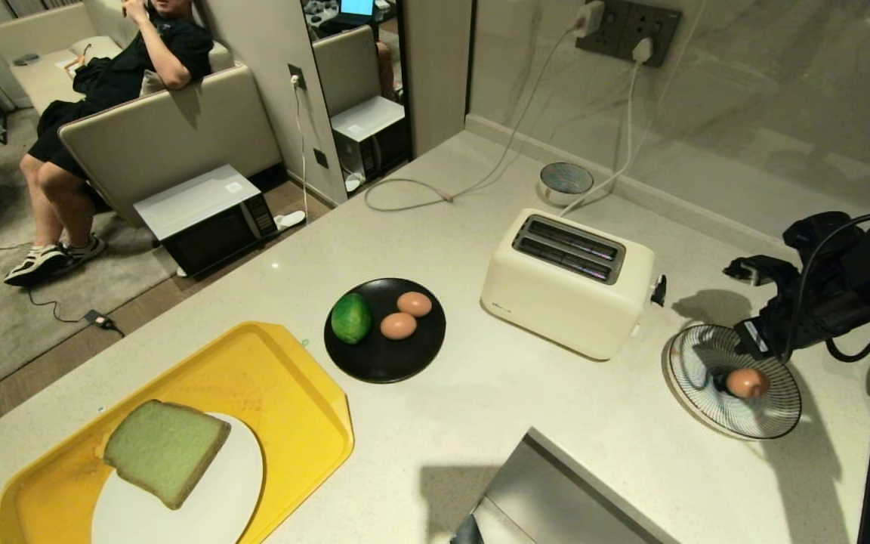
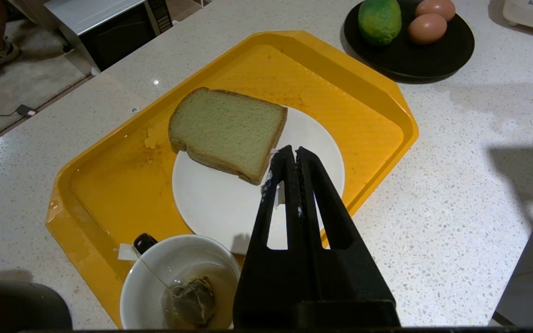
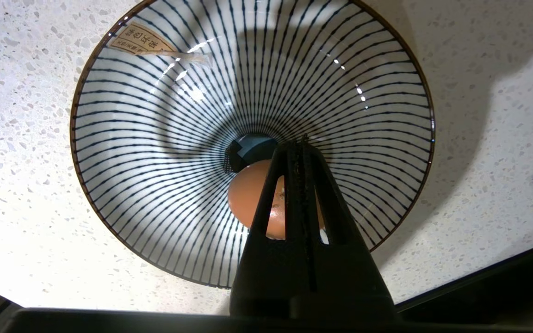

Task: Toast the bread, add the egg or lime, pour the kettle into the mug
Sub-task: Pick up the egg

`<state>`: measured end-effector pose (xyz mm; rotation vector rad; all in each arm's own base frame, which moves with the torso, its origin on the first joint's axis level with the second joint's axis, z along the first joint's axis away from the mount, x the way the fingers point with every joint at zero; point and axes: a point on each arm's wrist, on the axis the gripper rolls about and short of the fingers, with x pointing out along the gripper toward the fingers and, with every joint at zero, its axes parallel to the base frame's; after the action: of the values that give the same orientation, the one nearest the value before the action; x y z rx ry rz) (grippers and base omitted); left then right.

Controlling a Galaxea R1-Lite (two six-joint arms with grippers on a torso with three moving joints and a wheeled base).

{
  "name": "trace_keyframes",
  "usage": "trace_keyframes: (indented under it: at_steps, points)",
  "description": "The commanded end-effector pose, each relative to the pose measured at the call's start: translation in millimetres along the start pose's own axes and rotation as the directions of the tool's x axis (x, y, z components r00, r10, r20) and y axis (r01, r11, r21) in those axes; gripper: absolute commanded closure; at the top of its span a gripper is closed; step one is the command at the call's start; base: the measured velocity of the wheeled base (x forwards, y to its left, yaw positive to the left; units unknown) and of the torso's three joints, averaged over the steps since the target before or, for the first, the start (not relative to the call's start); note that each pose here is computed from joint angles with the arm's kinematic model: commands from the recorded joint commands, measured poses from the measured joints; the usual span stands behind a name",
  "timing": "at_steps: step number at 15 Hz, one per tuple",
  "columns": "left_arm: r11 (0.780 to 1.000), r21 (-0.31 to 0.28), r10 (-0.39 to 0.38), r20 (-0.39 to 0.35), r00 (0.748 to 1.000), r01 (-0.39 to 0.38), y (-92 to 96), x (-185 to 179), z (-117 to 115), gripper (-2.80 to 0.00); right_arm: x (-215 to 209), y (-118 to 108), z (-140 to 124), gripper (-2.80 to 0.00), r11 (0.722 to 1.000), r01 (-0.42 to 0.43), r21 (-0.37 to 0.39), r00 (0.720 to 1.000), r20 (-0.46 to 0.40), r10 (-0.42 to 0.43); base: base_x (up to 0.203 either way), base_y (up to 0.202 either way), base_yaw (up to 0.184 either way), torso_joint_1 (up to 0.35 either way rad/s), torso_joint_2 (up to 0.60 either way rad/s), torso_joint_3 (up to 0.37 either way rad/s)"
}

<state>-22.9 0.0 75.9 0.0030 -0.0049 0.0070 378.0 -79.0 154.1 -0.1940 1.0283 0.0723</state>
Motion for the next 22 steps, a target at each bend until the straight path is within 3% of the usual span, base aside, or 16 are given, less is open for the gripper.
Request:
trace_keyframes:
  at_steps: [1,3,5,8,11,15,16,19,20,22]
  points:
    - [1.000,0.000,0.001,0.001,1.000,-0.001,0.0,0,0,0.00,-10,0,1,0.00,1.000,0.005,-0.002,1.000,0.020,-0.005,0.000,0.000,0.000,0.000,0.00,0.000]
    - [1.000,0.000,0.001,0.001,1.000,-0.001,0.0,0,0,0.00,-27,0,-1,0.00,1.000,0.008,-0.030,0.999,0.050,-0.007,0.000,0.000,0.000,0.000,0.00,0.000]
    - [1.000,0.000,0.001,0.001,1.000,-0.001,0.0,0,0,0.00,-44,-3,-13,0.00,0.988,-0.022,-0.150,0.996,0.077,0.034,0.000,0.000,0.000,0.000,0.00,0.000]
    - [1.000,0.000,0.001,0.001,1.000,-0.001,0.0,0,0,0.00,-68,-10,-36,0.00,0.940,-0.022,-0.340,0.992,0.109,0.063,0.000,0.000,0.000,0.000,0.00,0.000]
    - [1.000,0.000,0.001,0.001,1.000,-0.001,0.0,0,0,0.00,-80,-18,-52,0.00,0.857,0.011,-0.514,0.993,0.109,0.053,0.000,0.000,0.000,0.000,0.00,0.000]
    - [1.000,0.000,0.001,0.001,1.000,-0.001,0.0,0,0,0.00,-74,-38,-82,0.00,0.670,-0.009,-0.743,0.986,0.104,0.129,0.000,0.000,0.000,0.000,0.00,0.000]
    - [1.000,0.000,0.001,0.001,1.000,-0.001,0.0,0,0,0.00,-66,-43,-87,0.00,0.651,-0.029,-0.758,0.985,0.091,0.149,0.000,0.000,0.000,0.000,0.00,0.000]
    - [1.000,0.000,0.001,0.001,1.000,-0.001,0.0,0,0,0.00,-52,-47,-90,0.00,0.643,-0.058,-0.764,0.977,0.088,0.192,0.000,0.000,0.000,0.000,0.00,0.000]
    - [1.000,0.000,0.001,0.001,1.000,-0.001,0.0,0,0,0.00,-49,-47,-90,-2.80,0.634,-0.055,-0.771,0.977,0.089,0.194,0.000,0.000,0.000,0.000,0.00,0.000]
    - [1.000,0.000,0.001,0.001,1.000,-0.001,0.0,0,0,0.00,-42,-48,-90,-2.80,0.614,-0.061,-0.787,0.971,0.095,0.218,0.000,0.000,0.000,0.000,0.00,0.000]
